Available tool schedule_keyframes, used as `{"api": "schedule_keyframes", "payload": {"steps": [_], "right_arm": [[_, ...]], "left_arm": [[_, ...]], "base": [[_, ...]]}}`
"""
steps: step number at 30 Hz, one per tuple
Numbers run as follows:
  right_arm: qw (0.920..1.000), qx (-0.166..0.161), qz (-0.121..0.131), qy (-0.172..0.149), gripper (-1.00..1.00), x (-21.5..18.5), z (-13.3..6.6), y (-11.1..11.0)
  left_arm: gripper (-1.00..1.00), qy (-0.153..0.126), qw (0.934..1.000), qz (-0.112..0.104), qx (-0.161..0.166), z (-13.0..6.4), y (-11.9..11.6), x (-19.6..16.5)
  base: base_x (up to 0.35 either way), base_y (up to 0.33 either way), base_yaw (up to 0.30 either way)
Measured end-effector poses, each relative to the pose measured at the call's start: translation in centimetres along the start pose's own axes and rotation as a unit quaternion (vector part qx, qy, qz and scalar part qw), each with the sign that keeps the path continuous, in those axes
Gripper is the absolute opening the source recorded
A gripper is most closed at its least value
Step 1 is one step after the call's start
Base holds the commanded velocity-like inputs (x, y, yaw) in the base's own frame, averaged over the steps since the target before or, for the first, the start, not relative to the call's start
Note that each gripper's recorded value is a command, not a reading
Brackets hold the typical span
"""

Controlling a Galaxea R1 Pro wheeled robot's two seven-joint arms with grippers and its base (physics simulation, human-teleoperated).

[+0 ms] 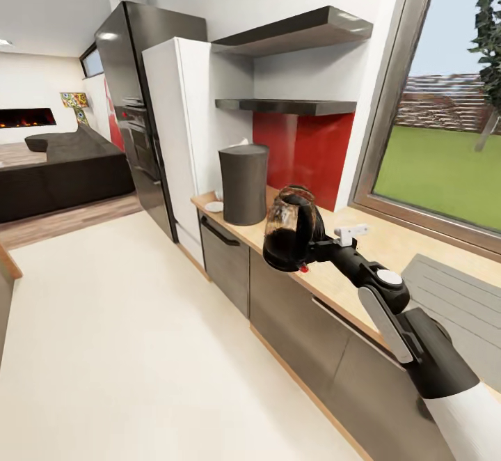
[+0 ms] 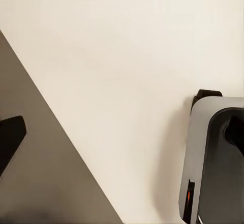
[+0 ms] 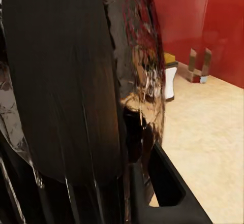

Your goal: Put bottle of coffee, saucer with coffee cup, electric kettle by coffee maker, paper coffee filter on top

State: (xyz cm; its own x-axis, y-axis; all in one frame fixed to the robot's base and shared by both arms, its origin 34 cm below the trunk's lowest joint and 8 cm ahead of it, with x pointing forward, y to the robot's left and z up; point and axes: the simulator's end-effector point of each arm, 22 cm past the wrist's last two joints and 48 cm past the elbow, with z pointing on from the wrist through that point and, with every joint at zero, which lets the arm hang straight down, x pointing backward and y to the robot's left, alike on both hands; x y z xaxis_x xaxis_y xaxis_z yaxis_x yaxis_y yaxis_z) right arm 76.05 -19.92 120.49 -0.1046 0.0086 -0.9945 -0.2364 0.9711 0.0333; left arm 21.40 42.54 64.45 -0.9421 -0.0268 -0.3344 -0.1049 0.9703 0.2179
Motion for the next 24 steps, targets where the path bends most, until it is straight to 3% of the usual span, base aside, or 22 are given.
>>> {"api": "schedule_keyframes", "payload": {"steps": [10,15,24], "right_arm": [[0.9999,0.009,-0.001,0.011,-1.0,1.1,0.3,-0.7],[0.9994,0.02,0.002,0.029,-1.0,3.1,0.8,-1.7],[0.9986,0.051,0.015,-0.006,-1.0,5.3,2.0,-4.6]], "left_arm": [[1.0,0.0,1.0,0.0,0.0,0.0,0.1,0.0],[1.0,0.0,1.0,0.001,0.0,0.0,0.1,0.0],[1.0,0.0,1.0,0.001,0.0,0.0,0.1,0.0]], "base": [[0.298,0.146,0.0],[0.09,0.031,0.0],[0.006,0.002,0.0]]}}
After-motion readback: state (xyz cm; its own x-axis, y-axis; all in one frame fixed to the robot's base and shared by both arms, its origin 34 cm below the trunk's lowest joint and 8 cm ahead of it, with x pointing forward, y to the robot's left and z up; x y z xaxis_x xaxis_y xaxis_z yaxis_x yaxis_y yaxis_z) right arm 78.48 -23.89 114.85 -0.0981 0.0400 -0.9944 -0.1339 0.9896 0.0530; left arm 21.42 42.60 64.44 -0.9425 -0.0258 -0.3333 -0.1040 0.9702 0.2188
